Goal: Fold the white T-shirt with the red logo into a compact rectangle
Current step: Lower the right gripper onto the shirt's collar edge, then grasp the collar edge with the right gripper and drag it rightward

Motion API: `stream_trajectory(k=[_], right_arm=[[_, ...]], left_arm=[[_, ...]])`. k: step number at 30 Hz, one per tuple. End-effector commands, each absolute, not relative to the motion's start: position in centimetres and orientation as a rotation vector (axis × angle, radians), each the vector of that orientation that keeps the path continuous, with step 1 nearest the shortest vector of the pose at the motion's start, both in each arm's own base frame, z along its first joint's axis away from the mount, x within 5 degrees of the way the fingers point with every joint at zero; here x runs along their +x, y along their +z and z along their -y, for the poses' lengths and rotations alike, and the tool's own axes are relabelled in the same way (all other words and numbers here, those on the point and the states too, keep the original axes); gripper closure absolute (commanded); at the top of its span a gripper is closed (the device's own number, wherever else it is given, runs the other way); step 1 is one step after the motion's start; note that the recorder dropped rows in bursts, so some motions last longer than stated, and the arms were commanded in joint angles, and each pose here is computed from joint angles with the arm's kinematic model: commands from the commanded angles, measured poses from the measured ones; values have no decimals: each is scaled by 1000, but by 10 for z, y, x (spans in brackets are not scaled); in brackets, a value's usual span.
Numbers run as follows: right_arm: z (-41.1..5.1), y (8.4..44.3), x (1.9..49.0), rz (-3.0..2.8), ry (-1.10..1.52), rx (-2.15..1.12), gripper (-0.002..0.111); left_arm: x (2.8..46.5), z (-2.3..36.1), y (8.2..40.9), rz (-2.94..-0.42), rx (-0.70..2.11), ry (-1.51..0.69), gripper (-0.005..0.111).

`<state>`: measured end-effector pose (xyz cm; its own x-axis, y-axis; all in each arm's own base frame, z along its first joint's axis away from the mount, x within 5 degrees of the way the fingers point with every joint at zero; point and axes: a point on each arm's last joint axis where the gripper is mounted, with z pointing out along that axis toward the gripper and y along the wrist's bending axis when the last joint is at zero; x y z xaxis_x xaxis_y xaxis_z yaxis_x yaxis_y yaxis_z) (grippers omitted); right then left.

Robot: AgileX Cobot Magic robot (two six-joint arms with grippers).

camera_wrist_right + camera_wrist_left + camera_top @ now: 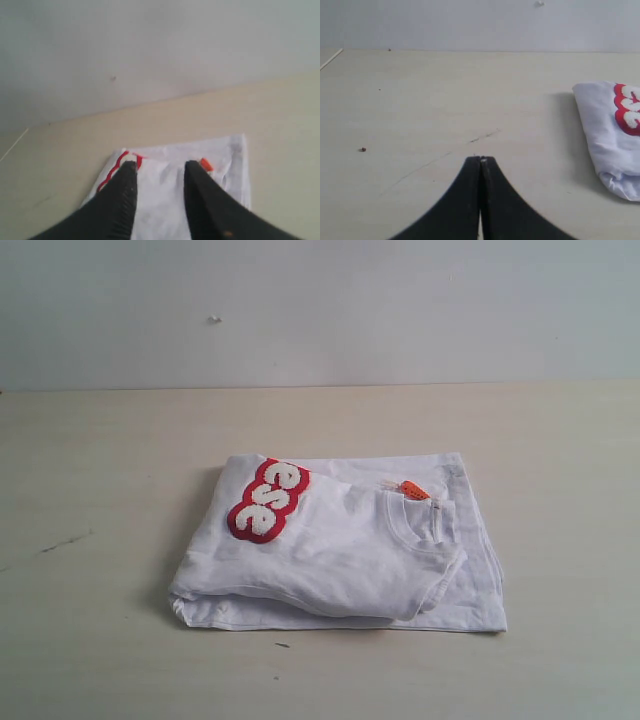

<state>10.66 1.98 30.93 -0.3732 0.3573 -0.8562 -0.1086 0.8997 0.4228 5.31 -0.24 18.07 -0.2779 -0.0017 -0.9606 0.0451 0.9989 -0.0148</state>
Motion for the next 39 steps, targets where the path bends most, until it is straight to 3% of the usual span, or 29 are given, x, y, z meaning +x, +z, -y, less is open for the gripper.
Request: stream_trajectory(k=[1,9,23,39], right_arm=[[-22,285,149,-2069,597,149,54],[-19,228,224,-2328,766,246,51],[-14,132,298,-2567,866,359,51],[-37,102,321,-2648,804,274,51]], left_arm=[[53,3,181,-1838,40,-47,107],[53,3,181,-1838,40,-47,107],[53,3,181,-1838,40,-47,107],[53,3,181,-1838,40,-47,107]])
